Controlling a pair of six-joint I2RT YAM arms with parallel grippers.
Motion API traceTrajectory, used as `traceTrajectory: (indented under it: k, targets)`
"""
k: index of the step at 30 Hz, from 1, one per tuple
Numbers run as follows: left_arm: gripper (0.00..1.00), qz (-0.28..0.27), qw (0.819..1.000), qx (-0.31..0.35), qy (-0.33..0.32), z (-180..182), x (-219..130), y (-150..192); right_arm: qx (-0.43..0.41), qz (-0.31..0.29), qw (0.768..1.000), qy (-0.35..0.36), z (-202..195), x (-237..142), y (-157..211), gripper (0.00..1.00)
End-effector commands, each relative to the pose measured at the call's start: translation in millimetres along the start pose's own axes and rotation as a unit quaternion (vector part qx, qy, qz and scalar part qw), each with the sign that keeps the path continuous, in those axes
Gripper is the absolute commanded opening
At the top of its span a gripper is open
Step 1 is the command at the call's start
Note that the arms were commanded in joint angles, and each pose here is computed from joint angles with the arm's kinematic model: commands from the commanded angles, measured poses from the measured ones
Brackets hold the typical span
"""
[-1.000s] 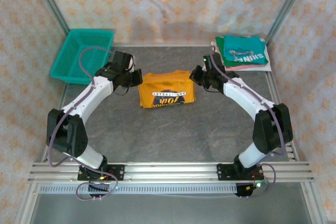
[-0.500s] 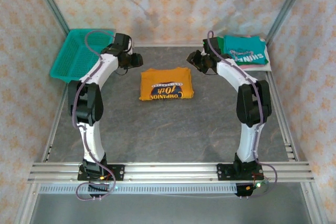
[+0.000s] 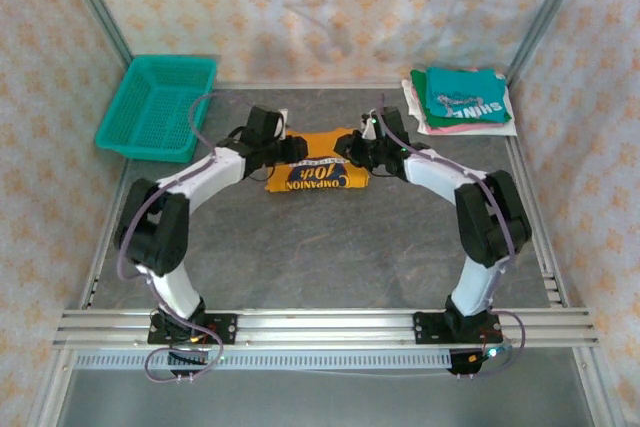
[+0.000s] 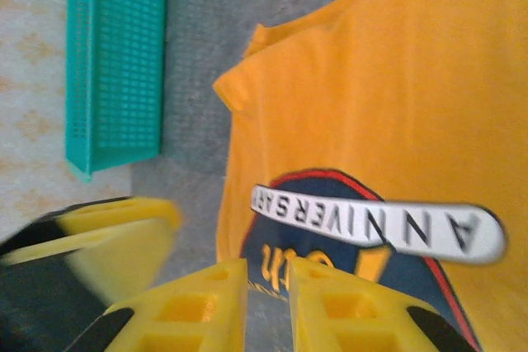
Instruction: Fold and stack the t-shirts
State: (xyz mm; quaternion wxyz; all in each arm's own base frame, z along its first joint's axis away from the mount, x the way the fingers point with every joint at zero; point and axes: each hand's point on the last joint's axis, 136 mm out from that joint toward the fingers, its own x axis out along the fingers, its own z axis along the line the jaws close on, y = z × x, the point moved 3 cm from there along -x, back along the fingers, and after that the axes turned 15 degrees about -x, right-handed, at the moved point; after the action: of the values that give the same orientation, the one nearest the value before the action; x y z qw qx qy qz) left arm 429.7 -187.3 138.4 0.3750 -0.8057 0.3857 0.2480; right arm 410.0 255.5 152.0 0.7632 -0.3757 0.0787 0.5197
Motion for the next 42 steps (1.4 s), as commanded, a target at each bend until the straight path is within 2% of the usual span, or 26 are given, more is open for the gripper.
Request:
traceTrajectory:
  k: [1, 3, 5, 9, 12, 15, 18, 21, 23, 26, 29, 33, 42]
  targets:
    - [0.37, -0.006, 1.000, -0.018, 0.020, 15, 34, -3, 0.015, -0.008, 0.999, -0.040, -14, 26, 2, 0.20]
    - [0.36, 0.012, 1.000, -0.024, -0.011, 37, 56, 9, 0.028, 0.007, 0.999, -0.023, -33, 38, 13, 0.19]
    - [0.35, 0.019, 0.999, -0.026, -0.033, 50, 62, 17, 0.039, 0.016, 0.999, -0.005, -50, 43, 25, 0.19]
    - [0.36, 0.012, 0.998, -0.029, -0.061, 67, 53, 27, 0.048, 0.026, 0.998, 0.041, -73, 37, 44, 0.18]
    - [0.36, 0.005, 0.997, -0.019, -0.069, 62, 41, 21, 0.040, 0.020, 0.998, 0.037, -64, 29, 38, 0.20]
    - [0.38, -0.016, 0.998, -0.010, -0.060, 40, 20, 3, 0.024, 0.004, 0.999, 0.030, -43, 15, 21, 0.32]
    - [0.40, -0.030, 0.998, 0.002, -0.058, 21, 3, -5, 0.019, -0.016, 0.998, 0.058, -37, -7, 5, 0.41]
    - [0.42, -0.022, 0.997, 0.018, -0.072, 15, 2, -3, 0.015, -0.028, 0.992, 0.125, -55, -27, -3, 0.50]
    - [0.42, -0.017, 0.997, 0.011, -0.079, 21, 5, 1, 0.003, -0.008, 0.983, 0.186, -73, -36, -3, 0.53]
    - [0.43, -0.011, 0.997, 0.008, -0.080, 29, 12, 12, -0.012, 0.026, 0.973, 0.228, -89, -39, -2, 0.57]
    - [0.43, 0.010, 0.995, 0.007, -0.097, 42, 22, 24, -0.020, 0.051, 0.971, 0.234, -95, -34, -2, 0.59]
    - [0.42, 0.021, 0.992, 0.007, -0.121, 62, 32, 40, -0.024, 0.062, 0.972, 0.226, -98, -23, -3, 0.68]
    - [0.41, 0.030, 0.989, 0.006, -0.147, 83, 38, 56, 0.005, 0.100, 0.983, 0.154, -100, 16, 11, 0.70]
